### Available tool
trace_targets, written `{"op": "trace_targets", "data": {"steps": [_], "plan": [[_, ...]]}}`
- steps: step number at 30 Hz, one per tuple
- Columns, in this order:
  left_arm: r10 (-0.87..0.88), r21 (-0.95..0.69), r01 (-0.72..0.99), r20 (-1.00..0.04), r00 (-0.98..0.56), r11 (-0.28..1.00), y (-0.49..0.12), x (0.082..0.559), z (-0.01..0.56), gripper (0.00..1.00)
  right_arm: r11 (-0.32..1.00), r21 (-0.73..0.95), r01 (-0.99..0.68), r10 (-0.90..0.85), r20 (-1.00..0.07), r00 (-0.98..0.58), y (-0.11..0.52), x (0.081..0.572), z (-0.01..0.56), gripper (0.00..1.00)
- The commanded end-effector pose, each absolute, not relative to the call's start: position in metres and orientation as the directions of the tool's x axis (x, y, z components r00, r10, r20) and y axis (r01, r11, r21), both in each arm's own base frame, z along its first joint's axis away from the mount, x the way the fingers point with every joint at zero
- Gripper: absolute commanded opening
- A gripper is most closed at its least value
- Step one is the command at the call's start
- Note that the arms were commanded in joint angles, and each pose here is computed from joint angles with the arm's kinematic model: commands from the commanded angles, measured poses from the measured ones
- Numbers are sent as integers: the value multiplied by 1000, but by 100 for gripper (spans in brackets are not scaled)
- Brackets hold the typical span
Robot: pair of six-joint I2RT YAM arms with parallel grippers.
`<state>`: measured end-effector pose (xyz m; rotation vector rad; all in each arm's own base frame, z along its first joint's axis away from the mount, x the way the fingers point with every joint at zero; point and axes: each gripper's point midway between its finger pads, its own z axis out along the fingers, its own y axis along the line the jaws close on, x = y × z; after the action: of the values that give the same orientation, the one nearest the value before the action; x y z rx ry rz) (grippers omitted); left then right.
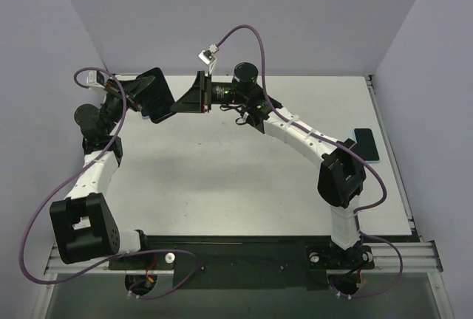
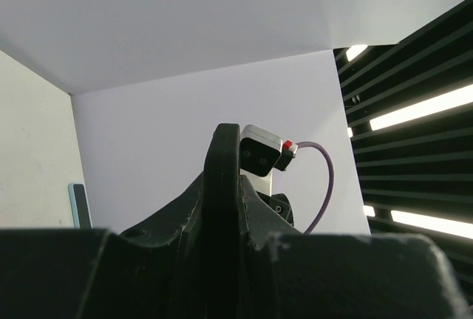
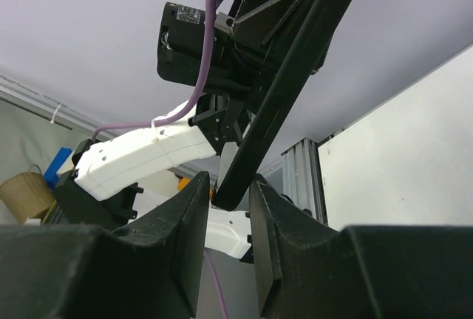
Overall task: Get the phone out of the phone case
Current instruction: Remove the phone case from the phone.
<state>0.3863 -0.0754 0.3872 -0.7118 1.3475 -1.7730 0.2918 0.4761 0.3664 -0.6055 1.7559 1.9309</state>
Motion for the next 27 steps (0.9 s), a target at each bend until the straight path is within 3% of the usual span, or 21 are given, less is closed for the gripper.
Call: {"op": "trace_targets", "data": {"steps": [1, 7, 10, 11, 12, 14, 15, 16, 17, 18, 19, 27], "plan": [[-844, -926, 352, -78, -531, -136, -72, 380, 415, 0, -228, 727, -648, 37, -658, -752, 477, 276, 396, 24], [-838, -925, 358, -89, -538, -131, -74, 378, 418, 0, -226, 740, -633, 27, -645, -764, 480, 279, 391, 24], [-831, -925, 354, -87, -550, -138, -75, 377, 420, 0, -202, 735, -647, 20, -658, -753, 481, 281, 382, 10], [-828, -925, 352, -83, -555, -143, -75, 376, 422, 0, -187, 715, -673, 28, -681, -731, 482, 285, 378, 0], [-816, -931, 334, -77, -573, -147, -78, 375, 420, 0, -162, 716, -679, 17, -686, -728, 482, 285, 372, 0], [-793, -939, 302, -55, -607, -166, -81, 372, 421, 0, -142, 661, -737, -9, -745, -667, 482, 276, 360, 0], [-781, -941, 279, -25, -624, -193, -82, 372, 422, 0, -133, 557, -820, -8, -828, -561, 485, 273, 354, 0], [-771, -937, 283, -23, -636, -206, -83, 369, 425, 0, -83, 560, -824, -67, -828, -556, 480, 266, 341, 0], [-754, -932, 261, 19, -656, -251, -83, 365, 429, 0, -58, 404, -913, -68, -914, -400, 481, 263, 341, 0], [-747, -914, 306, -6, -665, -265, -84, 359, 438, 0, 24, 407, -913, -141, -903, -406, 478, 264, 321, 0], [-728, -907, 289, 27, -685, -306, -86, 355, 444, 0, 20, 301, -953, -175, -938, -300, 479, 259, 317, 0], [-646, -907, 169, 134, -751, -385, -99, 344, 439, 0, 126, 53, -991, -199, -977, -78, 485, 273, 346, 0]]}}
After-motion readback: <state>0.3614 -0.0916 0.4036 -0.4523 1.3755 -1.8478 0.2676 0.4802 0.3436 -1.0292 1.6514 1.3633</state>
